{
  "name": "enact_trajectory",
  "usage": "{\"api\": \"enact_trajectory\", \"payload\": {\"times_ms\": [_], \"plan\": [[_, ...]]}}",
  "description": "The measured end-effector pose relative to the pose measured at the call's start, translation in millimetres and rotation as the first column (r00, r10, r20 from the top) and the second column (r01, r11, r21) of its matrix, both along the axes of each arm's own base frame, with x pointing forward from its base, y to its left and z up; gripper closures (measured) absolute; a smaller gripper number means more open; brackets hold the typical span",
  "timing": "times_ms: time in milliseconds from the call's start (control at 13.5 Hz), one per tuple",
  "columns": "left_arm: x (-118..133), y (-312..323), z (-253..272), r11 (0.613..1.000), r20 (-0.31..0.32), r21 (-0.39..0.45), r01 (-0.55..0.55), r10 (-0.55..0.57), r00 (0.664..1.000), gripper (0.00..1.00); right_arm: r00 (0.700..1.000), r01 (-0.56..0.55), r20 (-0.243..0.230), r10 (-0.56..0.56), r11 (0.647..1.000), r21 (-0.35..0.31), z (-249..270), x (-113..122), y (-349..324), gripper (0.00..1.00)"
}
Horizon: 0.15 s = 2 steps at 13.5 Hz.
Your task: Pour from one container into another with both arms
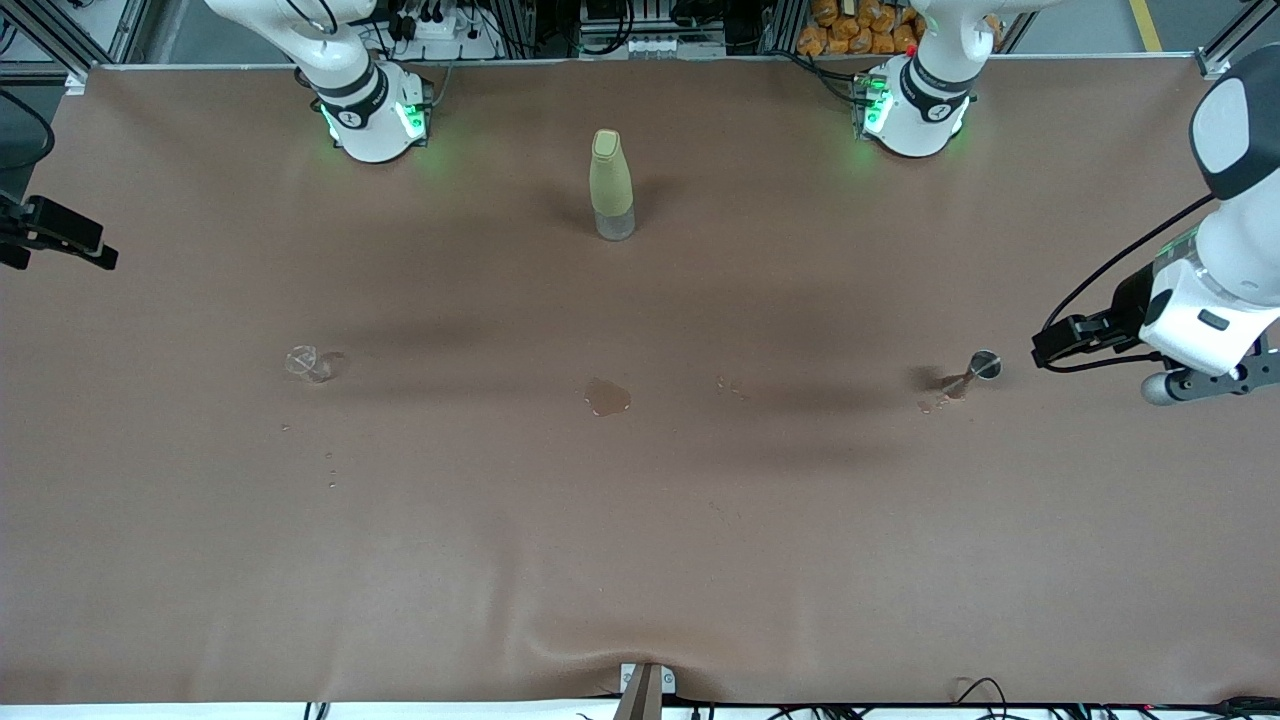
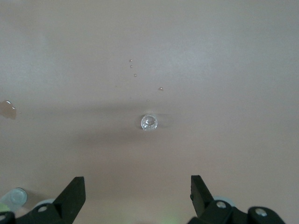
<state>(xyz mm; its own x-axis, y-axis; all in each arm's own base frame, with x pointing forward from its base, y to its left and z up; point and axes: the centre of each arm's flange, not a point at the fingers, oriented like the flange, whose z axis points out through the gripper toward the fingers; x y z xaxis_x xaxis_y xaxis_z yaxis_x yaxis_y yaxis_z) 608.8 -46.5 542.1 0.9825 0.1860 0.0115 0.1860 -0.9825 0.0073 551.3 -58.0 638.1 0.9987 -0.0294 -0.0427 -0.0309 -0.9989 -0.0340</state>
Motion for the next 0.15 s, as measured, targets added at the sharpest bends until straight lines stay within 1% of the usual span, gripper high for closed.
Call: {"api": "enact_trajectory", "payload": {"times_ms": [149], "plan": [[0.0, 3.7, 0.1, 1.000, 0.004, 0.001, -0.003, 0.003, 1.000, 0.00, 1.000, 0.000, 0.012, 0.000, 1.000, -0.001, -0.3, 2.4, -0.2, 0.00]]}}
